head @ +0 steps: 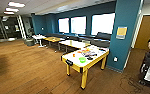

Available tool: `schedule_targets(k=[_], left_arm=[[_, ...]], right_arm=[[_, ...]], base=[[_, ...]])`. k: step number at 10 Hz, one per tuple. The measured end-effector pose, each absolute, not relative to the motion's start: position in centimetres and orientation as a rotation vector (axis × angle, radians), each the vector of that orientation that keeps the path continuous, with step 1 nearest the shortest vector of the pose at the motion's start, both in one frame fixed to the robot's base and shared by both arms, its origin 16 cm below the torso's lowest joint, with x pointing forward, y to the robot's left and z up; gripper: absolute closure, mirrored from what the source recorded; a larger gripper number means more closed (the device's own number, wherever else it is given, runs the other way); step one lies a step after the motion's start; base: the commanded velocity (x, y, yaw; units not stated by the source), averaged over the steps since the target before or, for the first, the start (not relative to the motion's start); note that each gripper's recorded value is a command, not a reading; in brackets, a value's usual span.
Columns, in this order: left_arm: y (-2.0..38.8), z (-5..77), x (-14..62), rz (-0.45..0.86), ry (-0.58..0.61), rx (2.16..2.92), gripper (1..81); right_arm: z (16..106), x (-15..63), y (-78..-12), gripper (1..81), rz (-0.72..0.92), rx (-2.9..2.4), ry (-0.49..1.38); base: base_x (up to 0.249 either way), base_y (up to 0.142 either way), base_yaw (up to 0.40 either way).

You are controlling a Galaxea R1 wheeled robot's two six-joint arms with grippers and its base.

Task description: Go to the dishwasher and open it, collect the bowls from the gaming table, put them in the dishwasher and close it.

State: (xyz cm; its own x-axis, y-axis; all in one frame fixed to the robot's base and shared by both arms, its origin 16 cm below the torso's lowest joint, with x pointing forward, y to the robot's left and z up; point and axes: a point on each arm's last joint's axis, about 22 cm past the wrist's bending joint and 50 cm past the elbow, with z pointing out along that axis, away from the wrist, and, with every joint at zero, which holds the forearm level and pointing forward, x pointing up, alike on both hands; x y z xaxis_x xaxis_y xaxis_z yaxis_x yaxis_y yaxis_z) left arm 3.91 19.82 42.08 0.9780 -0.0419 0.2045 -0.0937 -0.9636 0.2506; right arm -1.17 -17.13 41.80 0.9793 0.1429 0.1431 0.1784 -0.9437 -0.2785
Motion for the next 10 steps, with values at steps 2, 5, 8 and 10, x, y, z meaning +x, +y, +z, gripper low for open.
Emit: schedule_targets(k=[2,5,8,10], left_arm=[[19.86,42.07,3.91,0.288,-0.100,2.864,1.0],[19.82,42.08,3.92,0.288,-0.100,2.864,1.0],[19.78,42.14,4.48,0.300,-0.100,2.862,1.0],[19.77,42.12,4.31,0.295,-0.100,2.862,1.0]], right_arm=[[41.79,-1.25,-17.13,1.0,-0.173,-2.832,-0.235],[41.78,-1.62,-17.12,1.0,-0.166,-2.832,-0.234],[41.77,-1.71,-17.12,1.0,-0.161,-2.833,-0.235],[41.78,-1.71,-17.06,1.0,-0.161,-2.831,-0.236]], base=[[0.000,0.000,-0.396],[0.000,0.000,-0.385],[0.000,0.000,-0.209],[0.000,0.000,0.000]])
